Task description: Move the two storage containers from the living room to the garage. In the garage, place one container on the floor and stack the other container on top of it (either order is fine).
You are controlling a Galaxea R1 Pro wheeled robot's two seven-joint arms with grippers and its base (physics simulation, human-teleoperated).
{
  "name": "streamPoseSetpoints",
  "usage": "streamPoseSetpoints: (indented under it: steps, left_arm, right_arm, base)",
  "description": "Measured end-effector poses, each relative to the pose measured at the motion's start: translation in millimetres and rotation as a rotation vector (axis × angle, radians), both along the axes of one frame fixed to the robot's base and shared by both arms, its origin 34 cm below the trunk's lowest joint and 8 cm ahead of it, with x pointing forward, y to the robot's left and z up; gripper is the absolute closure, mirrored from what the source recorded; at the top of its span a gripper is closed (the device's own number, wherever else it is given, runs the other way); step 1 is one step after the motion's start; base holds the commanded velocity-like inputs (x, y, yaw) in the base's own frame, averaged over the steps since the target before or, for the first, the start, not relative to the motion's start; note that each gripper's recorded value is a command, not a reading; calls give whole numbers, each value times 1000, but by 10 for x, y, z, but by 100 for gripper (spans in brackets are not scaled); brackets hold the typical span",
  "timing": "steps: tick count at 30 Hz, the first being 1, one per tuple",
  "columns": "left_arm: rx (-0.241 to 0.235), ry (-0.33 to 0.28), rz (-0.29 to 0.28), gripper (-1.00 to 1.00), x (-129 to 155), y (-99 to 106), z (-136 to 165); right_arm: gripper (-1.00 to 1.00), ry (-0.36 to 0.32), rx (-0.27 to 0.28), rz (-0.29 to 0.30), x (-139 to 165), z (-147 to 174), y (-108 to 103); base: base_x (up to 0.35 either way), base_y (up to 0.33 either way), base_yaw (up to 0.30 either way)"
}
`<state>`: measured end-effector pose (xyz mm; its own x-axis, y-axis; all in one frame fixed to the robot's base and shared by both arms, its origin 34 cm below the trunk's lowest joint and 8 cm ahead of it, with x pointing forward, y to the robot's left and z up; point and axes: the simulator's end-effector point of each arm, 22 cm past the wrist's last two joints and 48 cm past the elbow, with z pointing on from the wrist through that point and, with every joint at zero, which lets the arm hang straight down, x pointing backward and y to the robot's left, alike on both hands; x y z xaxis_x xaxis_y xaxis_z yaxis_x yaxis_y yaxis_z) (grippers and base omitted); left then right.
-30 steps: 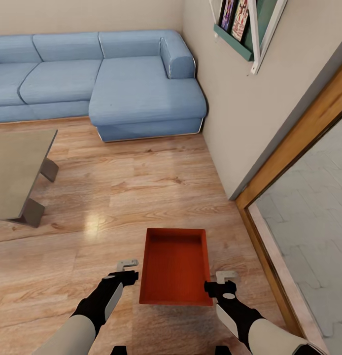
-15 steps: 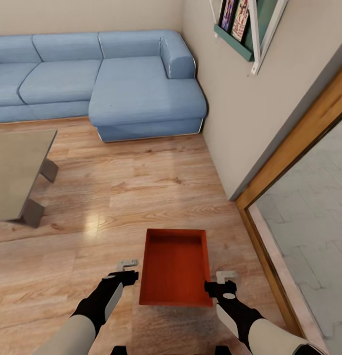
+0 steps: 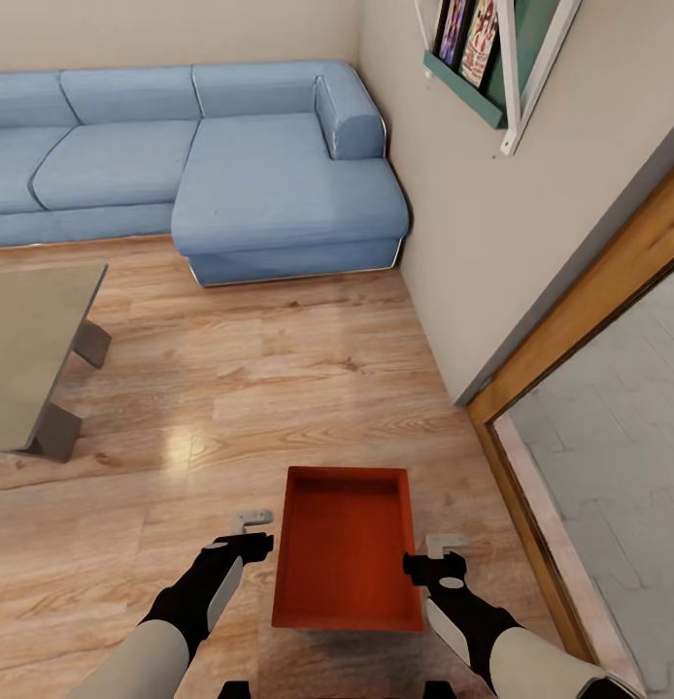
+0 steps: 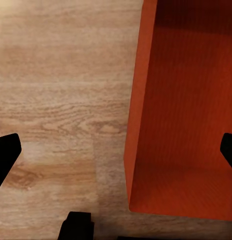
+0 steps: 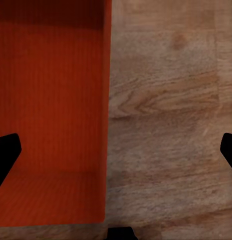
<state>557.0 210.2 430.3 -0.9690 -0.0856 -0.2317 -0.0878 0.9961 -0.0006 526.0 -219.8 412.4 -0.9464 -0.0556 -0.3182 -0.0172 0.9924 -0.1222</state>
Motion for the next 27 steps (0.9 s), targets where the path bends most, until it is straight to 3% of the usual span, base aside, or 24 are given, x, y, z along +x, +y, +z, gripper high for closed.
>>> streamPoseSetpoints:
  steps: [20,22,27]
  left_arm:
    - [2,1,-3,-100,-4,0,-2]
    - [30,19,-56,-100,-92,-44,-30]
    - [56,47,-127,-100,-237,-116,-76]
  right_arm:
    - [-100,1,6,0,-4,0,42]
    - [-100,4,27,0,-19,4,194]
    - [-100,11,37,-2,-56,0,284]
  base:
    - [1,-43,0]
    - [0,0,0]
    - [0,0,0]
